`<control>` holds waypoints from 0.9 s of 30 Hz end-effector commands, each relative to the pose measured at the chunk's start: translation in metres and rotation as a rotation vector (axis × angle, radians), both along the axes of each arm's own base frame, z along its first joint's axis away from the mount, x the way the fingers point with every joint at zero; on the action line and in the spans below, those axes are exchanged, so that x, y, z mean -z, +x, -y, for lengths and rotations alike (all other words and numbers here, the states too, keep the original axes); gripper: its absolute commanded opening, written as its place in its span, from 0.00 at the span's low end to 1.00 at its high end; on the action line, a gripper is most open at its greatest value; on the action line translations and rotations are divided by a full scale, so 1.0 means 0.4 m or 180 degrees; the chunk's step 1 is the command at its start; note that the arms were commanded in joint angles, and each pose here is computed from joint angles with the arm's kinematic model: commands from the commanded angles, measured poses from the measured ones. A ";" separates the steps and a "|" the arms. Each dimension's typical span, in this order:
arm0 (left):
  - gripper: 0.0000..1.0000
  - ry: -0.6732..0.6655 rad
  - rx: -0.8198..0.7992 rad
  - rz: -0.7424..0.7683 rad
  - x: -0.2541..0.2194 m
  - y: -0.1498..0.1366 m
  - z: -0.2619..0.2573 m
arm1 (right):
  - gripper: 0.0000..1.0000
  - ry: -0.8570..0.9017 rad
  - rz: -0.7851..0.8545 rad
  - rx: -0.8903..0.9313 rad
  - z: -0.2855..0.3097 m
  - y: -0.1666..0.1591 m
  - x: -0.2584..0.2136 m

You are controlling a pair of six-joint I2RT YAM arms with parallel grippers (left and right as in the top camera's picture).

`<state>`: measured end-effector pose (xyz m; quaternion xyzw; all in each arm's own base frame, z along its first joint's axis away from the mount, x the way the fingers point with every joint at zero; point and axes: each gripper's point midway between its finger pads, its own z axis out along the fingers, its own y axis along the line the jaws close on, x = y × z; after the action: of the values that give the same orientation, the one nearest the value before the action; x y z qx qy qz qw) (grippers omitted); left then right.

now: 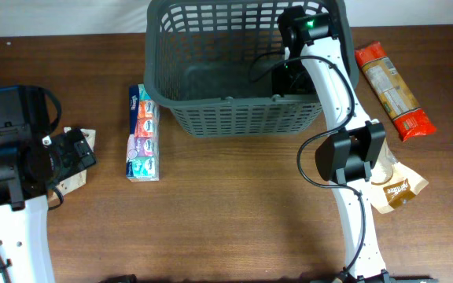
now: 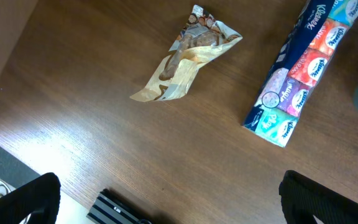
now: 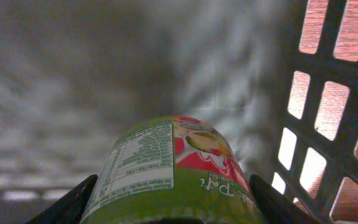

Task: Pack container
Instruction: 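Lower the green-lidded jar into the basket and open the right gripper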

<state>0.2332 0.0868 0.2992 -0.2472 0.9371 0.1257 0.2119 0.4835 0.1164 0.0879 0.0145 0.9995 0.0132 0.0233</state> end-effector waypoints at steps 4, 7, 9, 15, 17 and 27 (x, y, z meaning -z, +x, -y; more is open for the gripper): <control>1.00 -0.0019 -0.0014 0.0030 -0.006 0.002 -0.001 | 0.27 0.0057 -0.0015 -0.0002 -0.006 -0.001 0.001; 1.00 -0.0020 -0.0013 0.0029 -0.006 0.002 0.000 | 0.28 0.0060 -0.0002 -0.0002 -0.006 0.002 0.001; 0.99 -0.0021 -0.0012 0.0029 -0.006 0.002 0.000 | 0.29 0.0063 0.0010 -0.0002 -0.007 0.004 0.001; 1.00 -0.0020 -0.0013 0.0026 -0.006 0.002 0.000 | 0.39 0.0069 0.0028 -0.0001 -0.008 0.007 0.001; 1.00 -0.0020 -0.0013 0.0026 -0.006 0.002 0.000 | 0.43 0.0069 0.0034 -0.0001 -0.008 0.009 0.001; 1.00 -0.0025 -0.0013 -0.0007 -0.003 -0.004 0.001 | 0.55 0.0071 0.0043 -0.0002 -0.008 0.011 0.001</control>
<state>0.2313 0.0865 0.2983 -0.2470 0.9381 0.1261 0.2077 0.4870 0.1191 0.0881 0.0143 0.9992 0.0202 0.0300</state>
